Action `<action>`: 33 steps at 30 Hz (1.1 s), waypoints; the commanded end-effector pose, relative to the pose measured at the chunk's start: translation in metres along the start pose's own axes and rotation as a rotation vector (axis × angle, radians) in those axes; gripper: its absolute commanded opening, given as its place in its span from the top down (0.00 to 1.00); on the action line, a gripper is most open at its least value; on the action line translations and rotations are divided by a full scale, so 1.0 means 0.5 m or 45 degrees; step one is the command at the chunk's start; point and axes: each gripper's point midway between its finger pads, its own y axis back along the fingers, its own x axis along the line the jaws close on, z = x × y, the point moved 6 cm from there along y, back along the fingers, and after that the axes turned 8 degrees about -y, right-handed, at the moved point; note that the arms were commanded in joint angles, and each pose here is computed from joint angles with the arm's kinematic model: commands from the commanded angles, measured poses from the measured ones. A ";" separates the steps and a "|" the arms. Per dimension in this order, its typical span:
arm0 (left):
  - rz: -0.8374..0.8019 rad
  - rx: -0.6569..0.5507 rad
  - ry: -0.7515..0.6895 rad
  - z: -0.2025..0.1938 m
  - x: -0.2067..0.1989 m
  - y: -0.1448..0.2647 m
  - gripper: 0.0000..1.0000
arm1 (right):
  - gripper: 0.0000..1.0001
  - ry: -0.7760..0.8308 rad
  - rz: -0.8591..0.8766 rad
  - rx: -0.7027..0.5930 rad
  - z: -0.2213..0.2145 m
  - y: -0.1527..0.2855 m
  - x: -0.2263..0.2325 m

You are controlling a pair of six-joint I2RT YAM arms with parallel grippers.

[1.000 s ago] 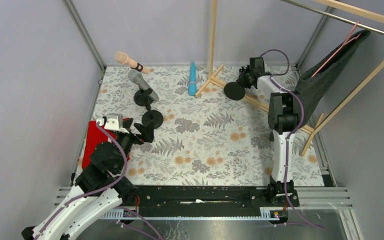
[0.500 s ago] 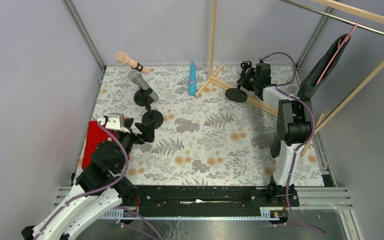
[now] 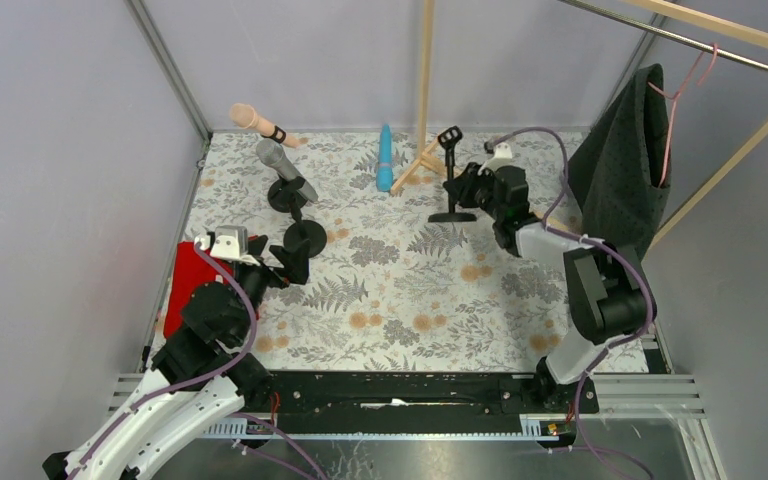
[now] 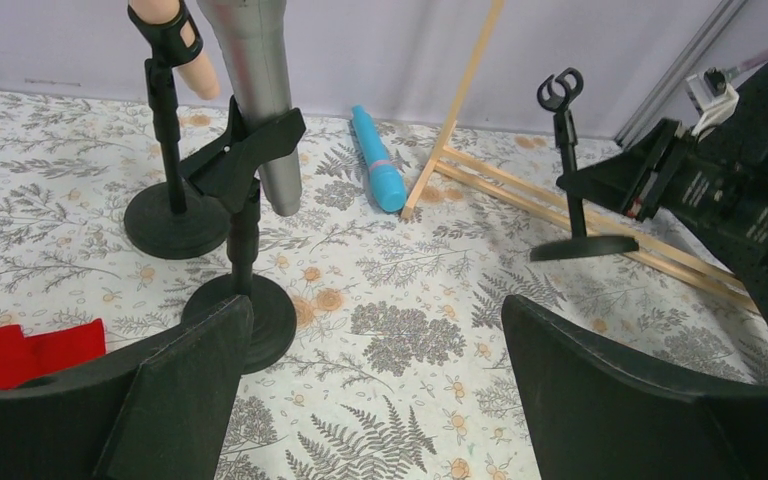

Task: Attach the microphones to the stand

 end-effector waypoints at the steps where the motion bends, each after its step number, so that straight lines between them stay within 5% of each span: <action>1: -0.060 -0.119 0.058 0.045 -0.013 -0.001 0.01 | 1.00 0.263 0.342 -0.311 0.062 0.063 0.128; 16: -0.430 -0.104 0.071 0.028 -0.108 -0.041 0.01 | 1.00 0.382 0.635 -0.411 -0.088 0.206 0.288; 33: -0.630 -0.071 0.359 0.027 -0.170 -0.049 0.07 | 1.00 0.337 0.845 -0.486 -0.159 0.303 0.464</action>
